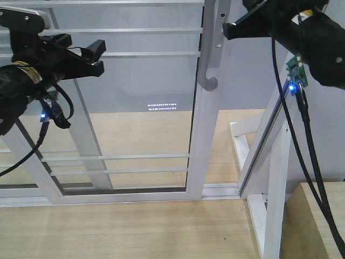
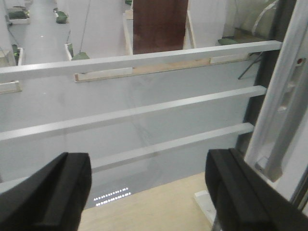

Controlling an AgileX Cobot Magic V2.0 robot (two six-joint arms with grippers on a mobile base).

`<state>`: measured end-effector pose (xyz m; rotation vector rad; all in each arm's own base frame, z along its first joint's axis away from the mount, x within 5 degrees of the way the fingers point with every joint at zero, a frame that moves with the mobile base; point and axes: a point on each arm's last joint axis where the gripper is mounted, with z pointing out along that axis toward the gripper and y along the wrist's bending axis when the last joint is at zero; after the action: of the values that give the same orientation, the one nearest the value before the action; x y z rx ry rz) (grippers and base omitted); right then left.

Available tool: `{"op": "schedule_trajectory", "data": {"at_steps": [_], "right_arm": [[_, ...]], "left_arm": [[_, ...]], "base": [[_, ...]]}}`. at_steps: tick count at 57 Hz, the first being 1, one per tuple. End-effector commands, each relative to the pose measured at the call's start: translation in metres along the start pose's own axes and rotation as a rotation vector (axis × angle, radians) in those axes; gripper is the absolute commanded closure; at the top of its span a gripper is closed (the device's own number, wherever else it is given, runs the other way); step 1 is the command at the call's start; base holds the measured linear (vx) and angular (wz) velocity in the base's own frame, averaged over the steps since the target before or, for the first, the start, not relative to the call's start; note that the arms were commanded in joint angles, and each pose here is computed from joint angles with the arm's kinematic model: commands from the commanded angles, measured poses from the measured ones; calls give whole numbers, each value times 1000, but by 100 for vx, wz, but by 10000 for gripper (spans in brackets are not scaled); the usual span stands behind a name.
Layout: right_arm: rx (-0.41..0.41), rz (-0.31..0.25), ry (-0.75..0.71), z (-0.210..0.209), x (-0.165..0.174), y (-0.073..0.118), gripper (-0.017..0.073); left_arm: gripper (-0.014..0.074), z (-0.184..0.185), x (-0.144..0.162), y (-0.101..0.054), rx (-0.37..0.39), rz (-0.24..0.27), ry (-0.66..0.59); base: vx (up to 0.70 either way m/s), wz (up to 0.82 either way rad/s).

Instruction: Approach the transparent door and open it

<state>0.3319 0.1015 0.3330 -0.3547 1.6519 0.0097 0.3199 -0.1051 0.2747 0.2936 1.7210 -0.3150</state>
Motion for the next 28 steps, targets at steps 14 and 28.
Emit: {"op": "schedule_trajectory", "data": {"at_steps": [14, 28], "right_arm": [[220, -62, -107, -60, 33, -29, 562], [282, -61, -98, -80, 47, -33, 562]], "left_arm": [[1, 24, -27, -65, 242, 31, -160], [1, 50, -27, -106, 341, 17, -167]], "base": [[0, 0], [0, 0]]}}
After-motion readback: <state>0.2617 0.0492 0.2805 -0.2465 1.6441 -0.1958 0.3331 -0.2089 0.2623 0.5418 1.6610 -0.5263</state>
